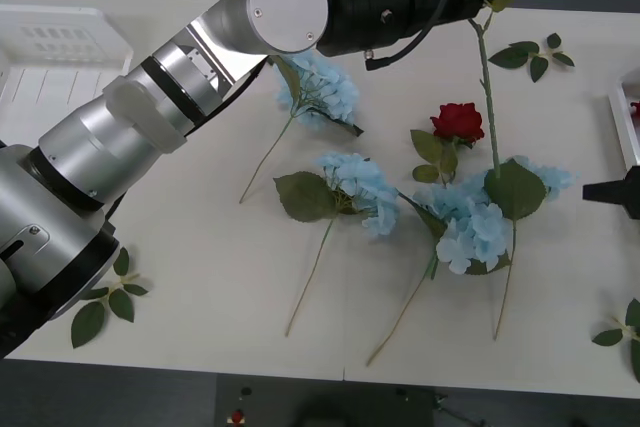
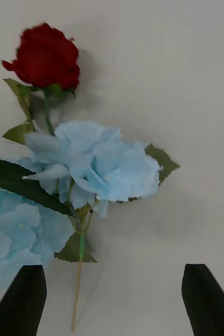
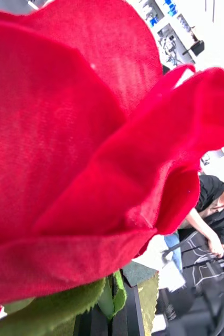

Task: Put the red flowers into the right box and the blue flowers into the left box

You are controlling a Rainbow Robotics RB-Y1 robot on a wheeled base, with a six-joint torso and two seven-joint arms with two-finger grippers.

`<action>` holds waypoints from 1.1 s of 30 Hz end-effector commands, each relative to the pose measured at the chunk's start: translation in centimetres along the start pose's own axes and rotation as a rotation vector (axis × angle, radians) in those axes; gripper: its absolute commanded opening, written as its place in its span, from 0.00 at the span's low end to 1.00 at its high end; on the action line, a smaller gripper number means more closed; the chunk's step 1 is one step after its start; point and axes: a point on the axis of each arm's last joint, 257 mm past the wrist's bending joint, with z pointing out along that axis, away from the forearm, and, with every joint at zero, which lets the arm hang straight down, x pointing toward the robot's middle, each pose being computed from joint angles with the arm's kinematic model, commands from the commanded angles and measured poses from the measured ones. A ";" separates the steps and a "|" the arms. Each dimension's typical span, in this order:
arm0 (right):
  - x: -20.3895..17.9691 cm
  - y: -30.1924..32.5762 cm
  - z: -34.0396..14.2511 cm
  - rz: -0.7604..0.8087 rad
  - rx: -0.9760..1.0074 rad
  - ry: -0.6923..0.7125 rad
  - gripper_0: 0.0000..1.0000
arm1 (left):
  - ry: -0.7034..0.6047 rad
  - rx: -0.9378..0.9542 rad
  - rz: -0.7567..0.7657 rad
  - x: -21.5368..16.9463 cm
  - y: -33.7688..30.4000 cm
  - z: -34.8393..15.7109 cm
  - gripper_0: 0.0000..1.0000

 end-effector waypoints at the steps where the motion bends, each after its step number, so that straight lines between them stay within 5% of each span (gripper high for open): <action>1: -3.6 -1.4 -2.9 -0.157 -0.024 -0.083 0.75 | -0.050 0.014 0.100 -3.2 -1.6 -0.9 0.00; 15: -4.6 7.1 -5.1 -0.452 -0.406 -0.338 0.76 | -0.052 0.015 0.111 -3.3 -1.7 -0.9 0.00; 33: -8.3 20.0 -2.8 -0.448 -0.676 -0.652 0.76 | -0.052 0.015 0.111 -3.3 -1.7 -0.9 0.00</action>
